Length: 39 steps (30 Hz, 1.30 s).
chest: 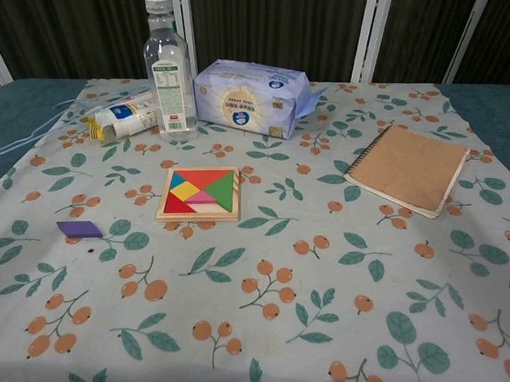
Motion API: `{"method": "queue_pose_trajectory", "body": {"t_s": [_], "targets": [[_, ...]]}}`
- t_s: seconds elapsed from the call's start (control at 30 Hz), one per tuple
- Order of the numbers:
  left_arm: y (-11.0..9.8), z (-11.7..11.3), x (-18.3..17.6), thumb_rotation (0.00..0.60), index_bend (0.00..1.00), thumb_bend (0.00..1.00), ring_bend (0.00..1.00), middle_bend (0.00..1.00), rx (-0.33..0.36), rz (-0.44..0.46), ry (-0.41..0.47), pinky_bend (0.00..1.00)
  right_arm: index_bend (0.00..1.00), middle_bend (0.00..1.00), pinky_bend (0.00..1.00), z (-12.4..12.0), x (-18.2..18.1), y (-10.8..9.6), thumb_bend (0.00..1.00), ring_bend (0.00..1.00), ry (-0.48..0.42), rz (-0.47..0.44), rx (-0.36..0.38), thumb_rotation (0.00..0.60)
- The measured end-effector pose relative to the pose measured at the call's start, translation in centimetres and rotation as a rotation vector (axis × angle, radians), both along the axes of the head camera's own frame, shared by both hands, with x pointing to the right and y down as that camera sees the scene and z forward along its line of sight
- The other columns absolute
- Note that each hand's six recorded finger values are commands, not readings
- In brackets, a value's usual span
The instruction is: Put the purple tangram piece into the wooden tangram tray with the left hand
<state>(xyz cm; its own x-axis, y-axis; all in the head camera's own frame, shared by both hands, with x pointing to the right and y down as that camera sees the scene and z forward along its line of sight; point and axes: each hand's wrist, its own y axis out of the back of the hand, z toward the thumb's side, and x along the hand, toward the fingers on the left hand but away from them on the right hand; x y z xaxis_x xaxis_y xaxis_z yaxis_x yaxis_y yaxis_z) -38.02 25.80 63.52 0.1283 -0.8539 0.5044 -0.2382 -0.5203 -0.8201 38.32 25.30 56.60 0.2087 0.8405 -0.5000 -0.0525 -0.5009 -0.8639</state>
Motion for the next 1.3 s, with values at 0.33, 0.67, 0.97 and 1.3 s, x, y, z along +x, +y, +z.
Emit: {"method": "queue_pose_trajectory", "body": {"t_s": [0.33, 0.67, 0.97, 1.3], "targets": [[-2.7, 5.6, 4.7, 0.600, 0.34, 0.40, 1.00, 1.00, -0.092, -0.029, -0.098, 1.00, 0.00, 0.00, 0.00, 0.4, -0.2, 0.0, 0.16, 0.00, 0.004, -0.008, -0.012, 0.600], [-2.9, 8.7, 7.7, 0.600, 0.32, 0.38, 1.00, 1.00, -0.131, -0.036, -0.104, 1.00, 0.00, 0.00, 0.00, 0.4, -0.2, 0.0, 0.16, 0.00, 0.003, -0.008, -0.011, 0.600], [-2.6, 10.1, 8.3, 0.600, 0.34, 0.38, 1.00, 1.00, -0.139, -0.034, -0.125, 1.00, 0.00, 0.00, 0.00, 0.2, -0.1, -0.1, 0.16, 0.00, 0.000, -0.006, -0.010, 0.600], [-2.8, 10.6, 7.7, 0.600, 0.40, 0.37, 1.00, 1.00, -0.131, -0.062, -0.136, 1.00, 0.00, 0.00, 0.00, 0.3, -0.1, 0.0, 0.16, 0.00, 0.002, -0.007, -0.013, 0.600]]}}
